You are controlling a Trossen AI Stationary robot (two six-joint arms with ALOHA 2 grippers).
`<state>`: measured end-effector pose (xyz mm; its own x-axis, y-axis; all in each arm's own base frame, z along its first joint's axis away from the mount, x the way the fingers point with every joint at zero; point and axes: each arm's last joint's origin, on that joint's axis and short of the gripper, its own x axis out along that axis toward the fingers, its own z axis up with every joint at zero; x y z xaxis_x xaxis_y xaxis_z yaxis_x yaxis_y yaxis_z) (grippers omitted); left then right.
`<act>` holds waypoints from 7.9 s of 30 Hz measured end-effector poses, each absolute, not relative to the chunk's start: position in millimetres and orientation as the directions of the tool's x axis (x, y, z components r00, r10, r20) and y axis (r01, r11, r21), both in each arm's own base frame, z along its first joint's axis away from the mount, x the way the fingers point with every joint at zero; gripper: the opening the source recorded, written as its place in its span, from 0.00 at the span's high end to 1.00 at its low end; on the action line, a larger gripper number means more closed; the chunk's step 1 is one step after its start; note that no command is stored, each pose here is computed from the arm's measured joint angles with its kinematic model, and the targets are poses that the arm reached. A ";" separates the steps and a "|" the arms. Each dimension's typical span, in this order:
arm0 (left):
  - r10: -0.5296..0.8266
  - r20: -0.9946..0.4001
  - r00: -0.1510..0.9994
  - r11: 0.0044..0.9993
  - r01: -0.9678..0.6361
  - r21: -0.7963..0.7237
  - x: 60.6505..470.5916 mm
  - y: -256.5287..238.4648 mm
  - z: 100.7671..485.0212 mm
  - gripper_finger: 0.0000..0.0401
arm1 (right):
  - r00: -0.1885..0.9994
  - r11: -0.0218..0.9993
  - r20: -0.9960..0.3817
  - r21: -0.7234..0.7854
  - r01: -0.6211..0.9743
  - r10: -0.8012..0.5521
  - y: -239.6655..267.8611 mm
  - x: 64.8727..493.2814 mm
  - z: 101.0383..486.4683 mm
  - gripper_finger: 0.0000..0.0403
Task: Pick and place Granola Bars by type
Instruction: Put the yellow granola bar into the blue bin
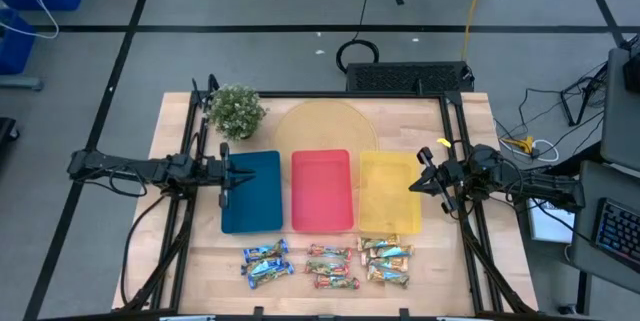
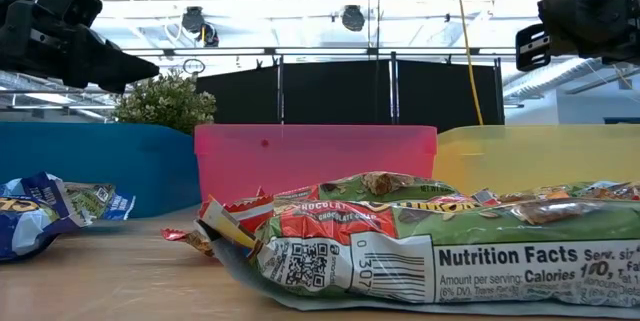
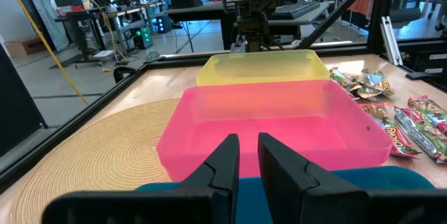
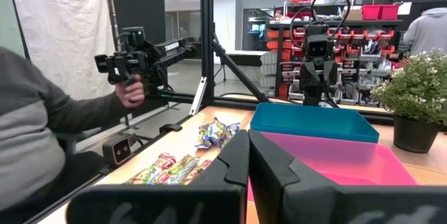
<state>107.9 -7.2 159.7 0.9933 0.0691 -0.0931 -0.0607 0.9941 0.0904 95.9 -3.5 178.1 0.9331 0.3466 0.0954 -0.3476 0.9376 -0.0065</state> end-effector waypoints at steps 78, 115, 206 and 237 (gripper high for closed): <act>0.068 0.003 0.998 0.959 -0.066 0.275 103.0 -6.7 208.6 0.84 | 0.175 0.960 -0.975 0.175 0.220 0.137 232.6 264.9 191.6 0.62; 0.078 0.015 0.997 0.957 -0.079 0.278 103.0 -6.4 209.8 0.84 | 0.079 0.980 -0.984 0.167 0.109 0.159 232.4 254.6 129.8 0.63; 0.310 0.121 0.943 0.914 -0.330 0.237 100.9 0.6 220.7 0.84 | 0.799 0.965 -0.596 -0.155 -0.212 0.080 16.7 550.3 185.9 0.63; 0.311 0.100 0.945 0.914 -0.327 0.242 101.1 0.7 218.5 0.84 | 0.180 0.994 -0.979 -0.103 -0.039 -0.094 231.9 350.0 276.7 0.65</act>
<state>101.1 0.7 218.5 0.9450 0.3113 0.1002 -0.3266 0.9137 0.2420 350.0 231.9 276.7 0.1800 -0.0944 -0.9791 -0.0388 0.9939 -0.1029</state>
